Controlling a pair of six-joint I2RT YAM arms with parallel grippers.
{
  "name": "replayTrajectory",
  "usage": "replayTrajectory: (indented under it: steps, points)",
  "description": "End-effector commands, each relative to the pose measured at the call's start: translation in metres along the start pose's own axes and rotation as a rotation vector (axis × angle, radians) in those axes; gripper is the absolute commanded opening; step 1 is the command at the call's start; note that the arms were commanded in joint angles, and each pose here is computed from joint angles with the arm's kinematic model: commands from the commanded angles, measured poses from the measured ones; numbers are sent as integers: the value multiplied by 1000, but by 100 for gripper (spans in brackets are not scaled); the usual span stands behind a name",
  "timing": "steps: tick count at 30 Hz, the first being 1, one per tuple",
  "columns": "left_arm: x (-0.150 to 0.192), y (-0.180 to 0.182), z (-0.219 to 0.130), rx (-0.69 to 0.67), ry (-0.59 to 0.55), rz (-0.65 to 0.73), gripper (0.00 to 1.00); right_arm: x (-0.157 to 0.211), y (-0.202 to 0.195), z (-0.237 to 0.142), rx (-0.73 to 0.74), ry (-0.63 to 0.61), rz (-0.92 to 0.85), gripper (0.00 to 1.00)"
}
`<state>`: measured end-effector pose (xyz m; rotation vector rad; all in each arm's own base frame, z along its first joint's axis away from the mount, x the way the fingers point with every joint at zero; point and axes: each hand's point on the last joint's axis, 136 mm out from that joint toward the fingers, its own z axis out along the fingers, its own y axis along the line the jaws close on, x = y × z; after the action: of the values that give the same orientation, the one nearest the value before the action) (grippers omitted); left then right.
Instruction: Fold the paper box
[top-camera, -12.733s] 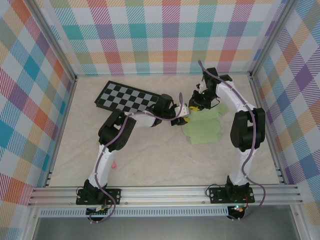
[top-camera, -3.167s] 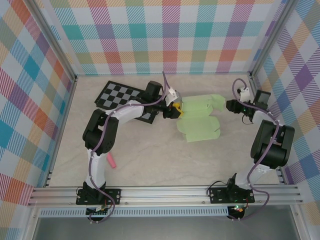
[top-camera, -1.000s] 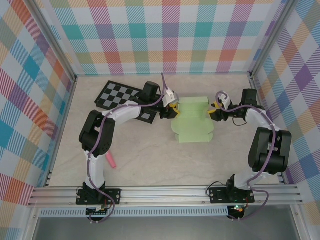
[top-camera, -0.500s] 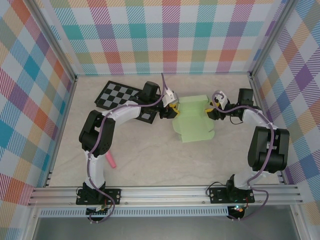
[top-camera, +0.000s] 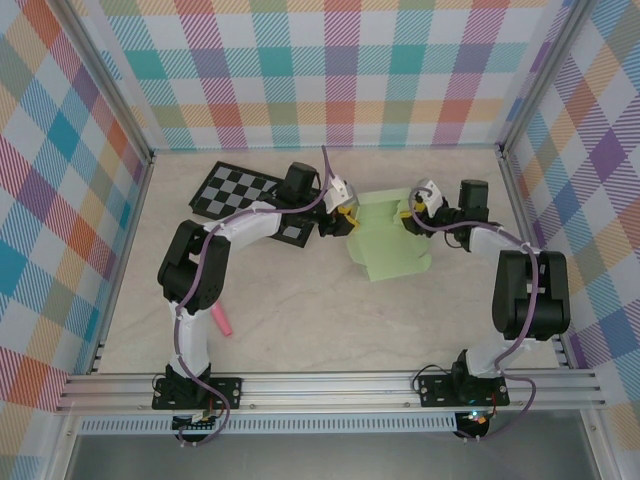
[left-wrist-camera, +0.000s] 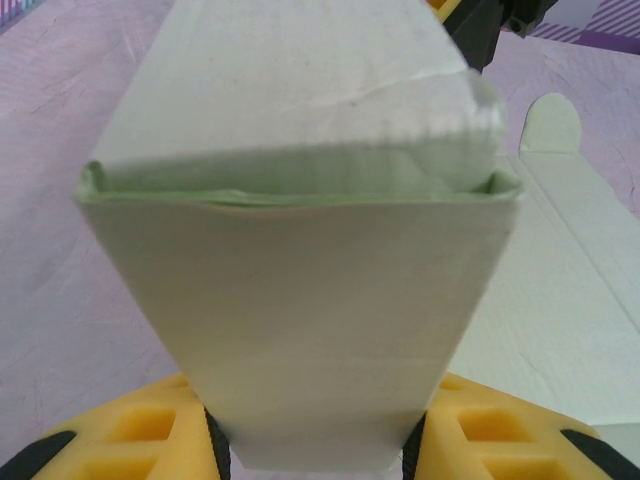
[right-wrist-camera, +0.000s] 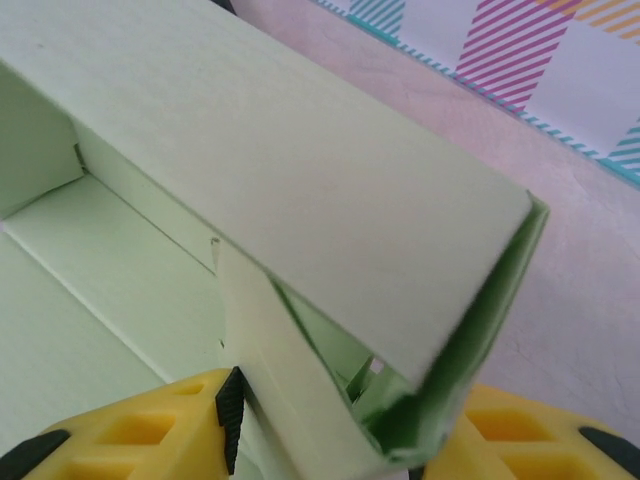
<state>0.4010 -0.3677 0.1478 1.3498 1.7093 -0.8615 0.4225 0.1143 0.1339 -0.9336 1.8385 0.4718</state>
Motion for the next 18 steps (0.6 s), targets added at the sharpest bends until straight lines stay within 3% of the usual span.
replayTrajectory:
  steps: [1,9,18]
  points:
    - [-13,-7,2,29,-51,28,34,-12,-18,8,135,-48,51,47]
    - [-16,-12,2,21,-49,26,34,-20,-29,19,247,-73,171,44]
    - [-17,-19,8,19,-54,4,34,-16,-44,24,430,-51,252,19]
